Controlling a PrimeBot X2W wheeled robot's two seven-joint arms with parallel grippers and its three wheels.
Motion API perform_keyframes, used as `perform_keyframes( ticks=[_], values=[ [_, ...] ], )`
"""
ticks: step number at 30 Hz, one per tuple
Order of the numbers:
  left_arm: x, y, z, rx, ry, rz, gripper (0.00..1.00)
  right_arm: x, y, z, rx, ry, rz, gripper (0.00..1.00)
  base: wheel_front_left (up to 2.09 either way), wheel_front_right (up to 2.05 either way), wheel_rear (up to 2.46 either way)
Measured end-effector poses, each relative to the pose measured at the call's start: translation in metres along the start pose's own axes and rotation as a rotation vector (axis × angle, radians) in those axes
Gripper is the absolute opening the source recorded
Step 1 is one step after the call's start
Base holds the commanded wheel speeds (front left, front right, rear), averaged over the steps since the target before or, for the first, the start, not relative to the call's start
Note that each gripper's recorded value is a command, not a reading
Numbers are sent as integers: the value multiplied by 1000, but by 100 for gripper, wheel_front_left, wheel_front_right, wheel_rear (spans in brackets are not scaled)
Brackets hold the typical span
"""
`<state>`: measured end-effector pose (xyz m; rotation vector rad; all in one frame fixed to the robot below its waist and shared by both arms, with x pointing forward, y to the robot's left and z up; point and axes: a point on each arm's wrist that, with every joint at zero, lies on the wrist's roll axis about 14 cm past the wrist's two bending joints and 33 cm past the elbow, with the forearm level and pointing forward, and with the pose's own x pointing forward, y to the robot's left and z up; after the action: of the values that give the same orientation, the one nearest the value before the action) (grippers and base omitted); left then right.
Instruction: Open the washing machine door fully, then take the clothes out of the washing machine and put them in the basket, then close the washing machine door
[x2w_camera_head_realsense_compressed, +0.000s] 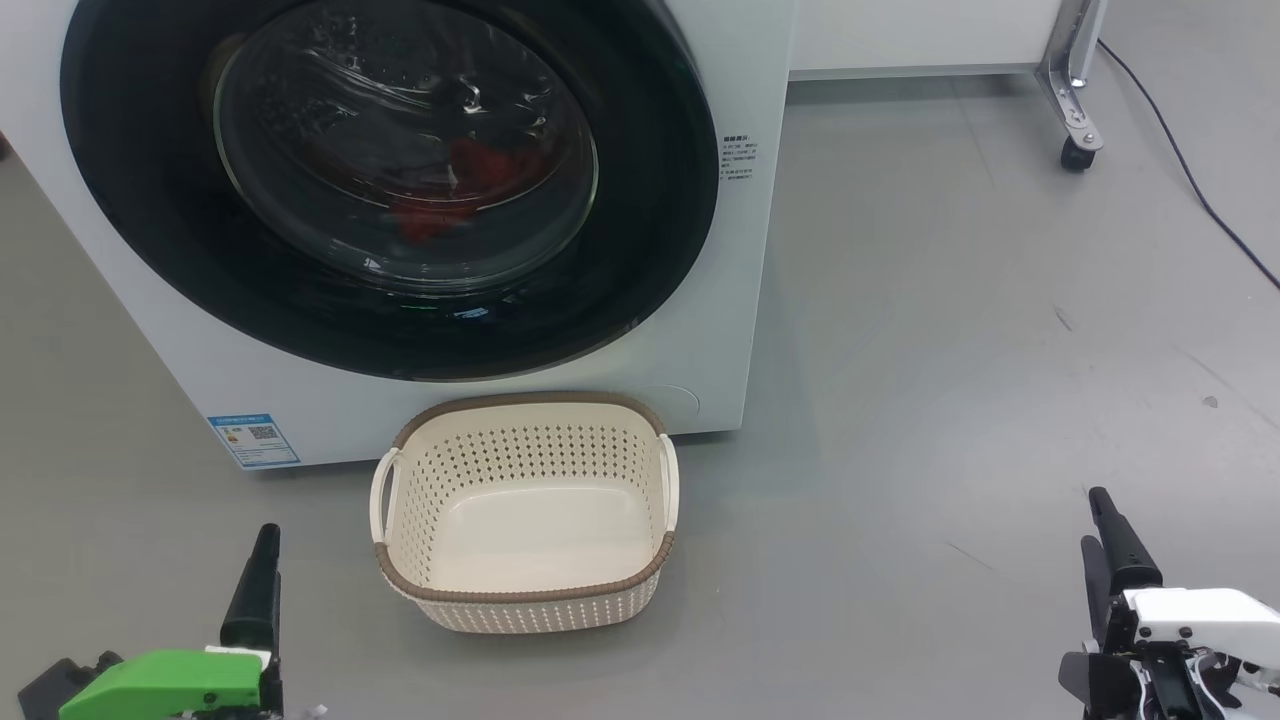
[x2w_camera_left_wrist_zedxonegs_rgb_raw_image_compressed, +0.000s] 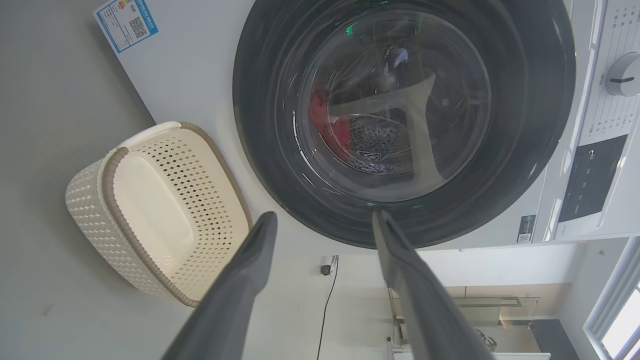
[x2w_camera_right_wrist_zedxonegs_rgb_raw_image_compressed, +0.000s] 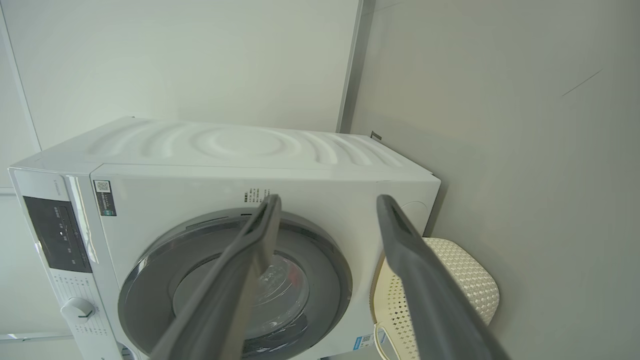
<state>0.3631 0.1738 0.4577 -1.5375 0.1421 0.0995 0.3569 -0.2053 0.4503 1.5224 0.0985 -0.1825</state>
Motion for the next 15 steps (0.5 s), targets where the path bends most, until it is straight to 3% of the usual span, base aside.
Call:
perform_keyframes(
  ticks=[15],
  values=[
    [5, -15, 6, 323, -6, -39, 100, 3, 10, 11, -354, -6, 21, 100, 0, 0, 0]
  ],
)
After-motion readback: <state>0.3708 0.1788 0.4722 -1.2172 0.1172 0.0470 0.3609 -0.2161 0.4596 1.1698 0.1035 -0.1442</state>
